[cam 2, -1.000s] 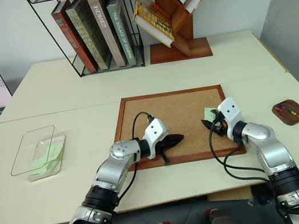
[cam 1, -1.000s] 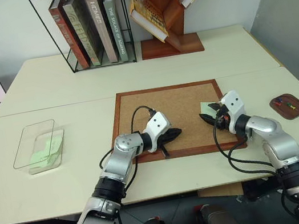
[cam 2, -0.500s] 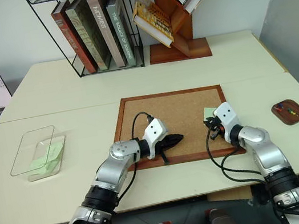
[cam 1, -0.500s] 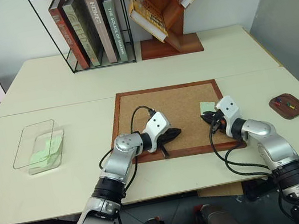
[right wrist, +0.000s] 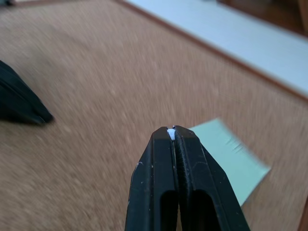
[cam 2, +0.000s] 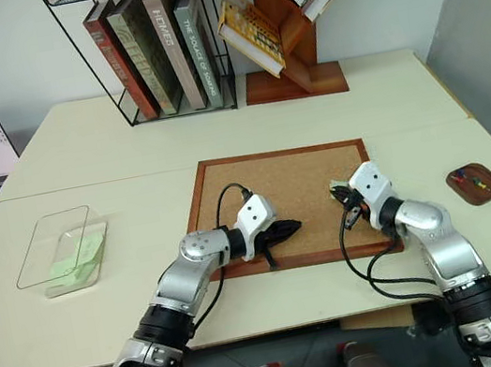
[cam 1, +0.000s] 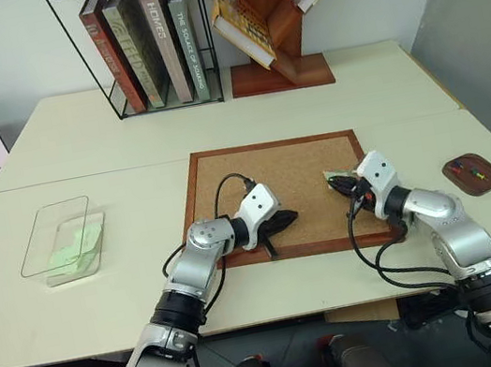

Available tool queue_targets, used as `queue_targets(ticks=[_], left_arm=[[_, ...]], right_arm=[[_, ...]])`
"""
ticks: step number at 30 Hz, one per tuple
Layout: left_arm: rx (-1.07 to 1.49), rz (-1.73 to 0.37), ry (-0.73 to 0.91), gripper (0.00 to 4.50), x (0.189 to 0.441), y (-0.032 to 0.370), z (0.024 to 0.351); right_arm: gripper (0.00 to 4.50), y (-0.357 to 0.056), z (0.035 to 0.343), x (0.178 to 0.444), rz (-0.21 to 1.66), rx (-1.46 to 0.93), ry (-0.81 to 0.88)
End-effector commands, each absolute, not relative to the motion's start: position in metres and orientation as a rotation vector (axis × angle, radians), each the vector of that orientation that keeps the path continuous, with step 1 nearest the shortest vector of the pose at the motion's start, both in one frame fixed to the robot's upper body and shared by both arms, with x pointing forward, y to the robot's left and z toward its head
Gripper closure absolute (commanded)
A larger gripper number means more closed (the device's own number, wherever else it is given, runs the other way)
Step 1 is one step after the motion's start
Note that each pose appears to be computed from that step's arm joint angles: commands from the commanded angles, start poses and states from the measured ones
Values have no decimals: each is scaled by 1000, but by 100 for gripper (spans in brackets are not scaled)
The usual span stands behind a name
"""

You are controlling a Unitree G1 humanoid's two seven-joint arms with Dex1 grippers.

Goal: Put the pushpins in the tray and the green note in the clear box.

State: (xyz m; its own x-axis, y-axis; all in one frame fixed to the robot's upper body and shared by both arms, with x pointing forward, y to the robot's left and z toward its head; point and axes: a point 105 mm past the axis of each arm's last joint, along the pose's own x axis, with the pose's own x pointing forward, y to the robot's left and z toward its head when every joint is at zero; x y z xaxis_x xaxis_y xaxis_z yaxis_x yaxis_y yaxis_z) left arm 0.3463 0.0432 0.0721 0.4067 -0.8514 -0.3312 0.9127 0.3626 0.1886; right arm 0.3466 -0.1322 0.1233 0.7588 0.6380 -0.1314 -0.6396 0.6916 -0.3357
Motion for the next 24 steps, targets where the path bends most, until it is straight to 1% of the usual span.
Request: queue_targets(ticks=[1,5,11,13,14,16,17,18,20,21,22,23,24], left_arm=[[394,-1130,284,450,343,51,49],[352,-1128,251,450,346,48,61],[272,-1111,204,450,349,53,86],[267,-1123,195,411,347,55,92],[274,-1135,179,405,346,56,97],[296,-1139,135,362,347,57,106],[305,-1136,121,350,349,57,109],[312,-1133,111,324,350,58,111],[369,-1140,62,295,352,58,119],[408,-1146,32,265,352,58,123],[441,-1151,6,255,353,58,126],[473,-1154,-19,232,353,57,128],[499,-1157,-44,218,354,57,131]], right_arm=[[447,-129,150,341,740,-447,-91],[447,-127,153,335,771,-524,-107],[447,-126,156,332,778,-534,-117],[450,-125,157,332,782,-532,-119],[450,-124,157,331,787,-530,-120],[450,-123,159,331,796,-530,-123],[450,-122,159,331,799,-530,-124],[450,-122,159,331,802,-530,-124],[450,-119,159,329,824,-525,-119],[450,-118,160,328,835,-521,-116],[450,-116,160,327,842,-518,-113],[450,-116,160,327,848,-511,-110],[450,-115,161,326,851,-505,-107]])
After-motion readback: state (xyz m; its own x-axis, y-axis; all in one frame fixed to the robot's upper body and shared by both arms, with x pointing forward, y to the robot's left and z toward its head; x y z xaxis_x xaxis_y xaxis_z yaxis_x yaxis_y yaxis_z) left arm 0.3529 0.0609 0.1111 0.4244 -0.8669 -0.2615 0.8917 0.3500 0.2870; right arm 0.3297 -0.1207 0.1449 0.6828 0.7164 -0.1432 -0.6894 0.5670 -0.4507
